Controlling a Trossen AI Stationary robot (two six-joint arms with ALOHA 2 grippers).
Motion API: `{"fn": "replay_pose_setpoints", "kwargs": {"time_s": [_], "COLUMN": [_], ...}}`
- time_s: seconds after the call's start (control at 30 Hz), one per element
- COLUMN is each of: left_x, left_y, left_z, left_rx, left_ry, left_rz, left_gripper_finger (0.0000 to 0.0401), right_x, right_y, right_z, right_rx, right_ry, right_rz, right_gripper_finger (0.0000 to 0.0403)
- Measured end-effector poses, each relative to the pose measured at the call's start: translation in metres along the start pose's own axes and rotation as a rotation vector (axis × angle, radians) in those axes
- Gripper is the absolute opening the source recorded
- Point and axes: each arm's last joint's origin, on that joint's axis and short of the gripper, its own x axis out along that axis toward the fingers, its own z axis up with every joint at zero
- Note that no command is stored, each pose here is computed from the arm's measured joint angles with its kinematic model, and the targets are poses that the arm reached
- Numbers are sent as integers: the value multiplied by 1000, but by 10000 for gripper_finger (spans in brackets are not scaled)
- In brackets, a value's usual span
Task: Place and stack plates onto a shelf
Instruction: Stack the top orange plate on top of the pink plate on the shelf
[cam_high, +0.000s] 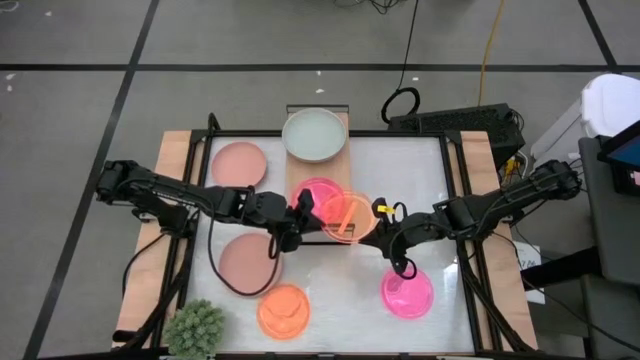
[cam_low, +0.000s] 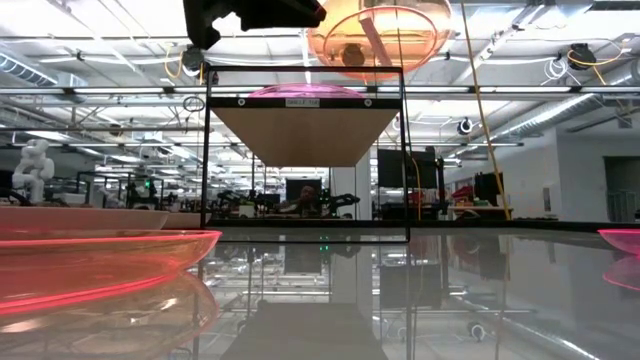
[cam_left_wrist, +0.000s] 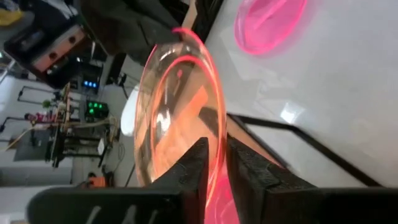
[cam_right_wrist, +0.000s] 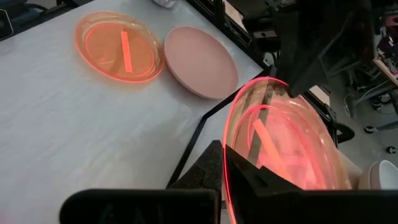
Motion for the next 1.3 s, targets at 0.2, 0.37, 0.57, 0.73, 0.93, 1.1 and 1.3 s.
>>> {"fn": "replay_pose_setpoints", "kwargs": {"time_s": [0.2, 0.37, 0.57, 0.73, 0.93, 1.1, 1.3], "left_x": [4, 13, 16, 17, 17, 17, 17], "left_y": [2, 1, 0, -1, -2, -3, -3], "left_z": [-7, -15, -15, -16, -15, -15, -12], "left_rx": [-10, -29, -36, -34, -31, -26, -25], "left_ry": [13, 43, 36, 35, 20, 17, -21], "left_rz": [-6, -13, -13, -18, -36, -45, -51], "left_gripper_finger": [36, 35, 35, 32, 5, 3, 2], "right_x": [0, 0, 0, 0, 0, 0, -1], "right_y": [0, 0, 0, -1, -1, -4, -8], "right_z": [0, 0, 0, 0, 0, 5, 12], "right_rx": [-3, -3, -3, -6, -8, 14, 74], "right_ry": [-1, 0, -2, 4, 4, -38, -106], "right_rz": [-2, 0, -3, -26, -34, -73, -119], "right_gripper_finger": [0, 0, 0, 0, 0, 7, 90]}}
